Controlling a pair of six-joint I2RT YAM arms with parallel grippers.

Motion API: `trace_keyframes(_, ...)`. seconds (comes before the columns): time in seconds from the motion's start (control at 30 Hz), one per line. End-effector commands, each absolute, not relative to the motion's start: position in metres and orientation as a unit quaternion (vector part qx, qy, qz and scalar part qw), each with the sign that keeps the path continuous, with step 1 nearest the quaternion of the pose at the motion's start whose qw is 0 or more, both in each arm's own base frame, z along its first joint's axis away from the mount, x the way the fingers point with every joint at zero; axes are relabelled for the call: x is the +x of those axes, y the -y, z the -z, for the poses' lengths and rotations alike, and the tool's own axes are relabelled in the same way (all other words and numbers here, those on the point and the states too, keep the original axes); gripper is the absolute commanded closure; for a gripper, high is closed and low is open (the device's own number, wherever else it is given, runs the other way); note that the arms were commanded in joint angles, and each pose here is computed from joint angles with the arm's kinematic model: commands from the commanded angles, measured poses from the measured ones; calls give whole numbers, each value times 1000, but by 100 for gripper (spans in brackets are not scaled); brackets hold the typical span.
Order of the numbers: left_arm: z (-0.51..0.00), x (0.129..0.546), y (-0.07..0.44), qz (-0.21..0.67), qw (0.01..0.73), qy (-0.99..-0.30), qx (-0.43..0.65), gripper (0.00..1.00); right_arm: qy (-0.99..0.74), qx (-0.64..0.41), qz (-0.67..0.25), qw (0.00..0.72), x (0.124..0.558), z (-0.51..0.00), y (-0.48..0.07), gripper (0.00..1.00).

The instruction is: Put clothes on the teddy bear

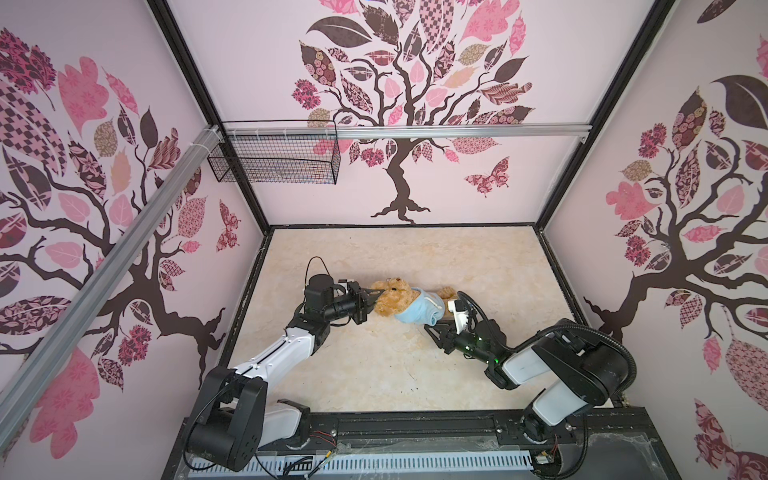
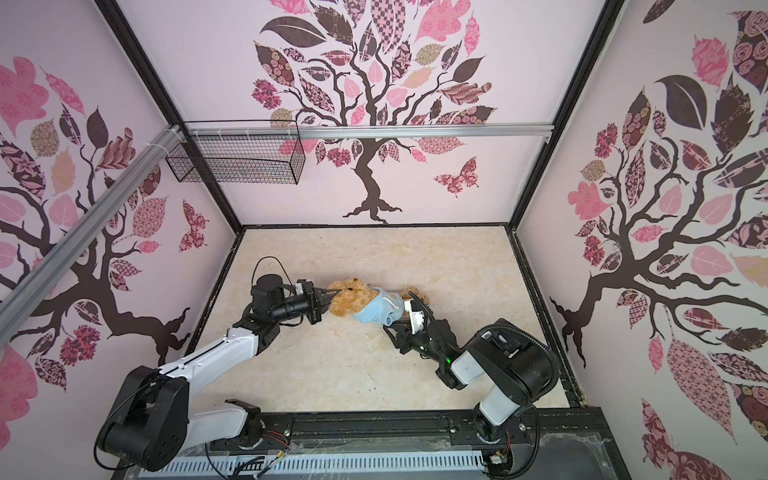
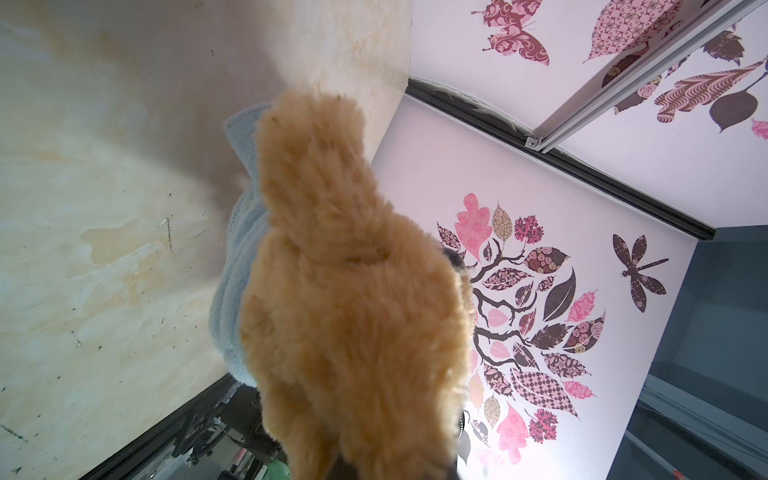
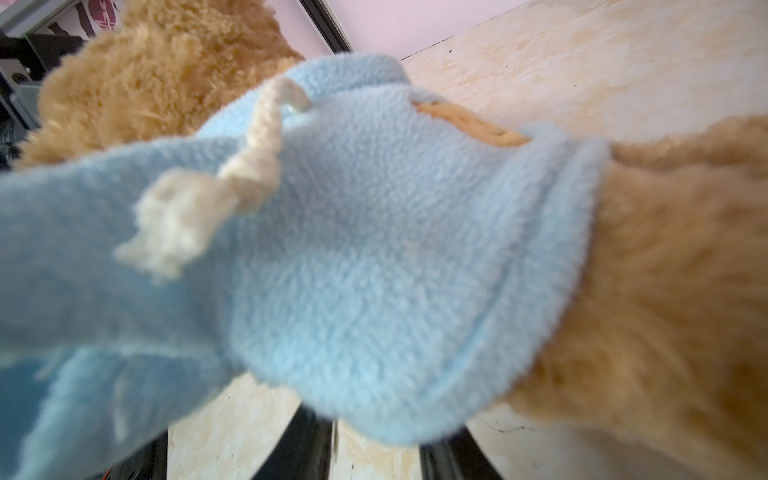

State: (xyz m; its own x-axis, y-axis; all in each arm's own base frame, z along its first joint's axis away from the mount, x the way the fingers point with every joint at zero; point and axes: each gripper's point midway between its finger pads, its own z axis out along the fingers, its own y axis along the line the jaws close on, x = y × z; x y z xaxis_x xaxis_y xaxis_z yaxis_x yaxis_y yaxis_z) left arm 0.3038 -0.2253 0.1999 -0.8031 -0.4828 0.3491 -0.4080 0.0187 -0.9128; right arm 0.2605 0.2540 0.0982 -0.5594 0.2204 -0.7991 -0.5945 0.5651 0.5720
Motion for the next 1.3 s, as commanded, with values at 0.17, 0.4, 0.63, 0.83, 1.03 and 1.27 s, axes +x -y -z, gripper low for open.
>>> trace_keyframes(0.17, -206, 296, 237, 640, 25, -715, -281, 100, -715, -110, -466, 509, 277, -134, -258, 73)
trace_keyframes(0.4, -196, 297, 237, 630, 24, -721, -286, 100, -682, -123, -496, 523, 269, -154, -262, 79)
trace_keyframes(0.63, -192, 298, 237, 626, 23, -724, -287, 100, -672, -123, -503, 529, 264, -159, -259, 79)
trace_keyframes(0.83, -187, 298, 237, 622, 22, -727, -288, 100, -648, -131, -520, 541, 256, -170, -257, 81)
trace_keyframes(1.03, -182, 298, 237, 619, 19, -729, -291, 100, -643, -134, -528, 538, 250, -171, -256, 80)
trace_keyframes(1.27, -179, 299, 237, 617, 18, -731, -292, 100, -644, -113, -511, 557, 251, -174, -244, 77)
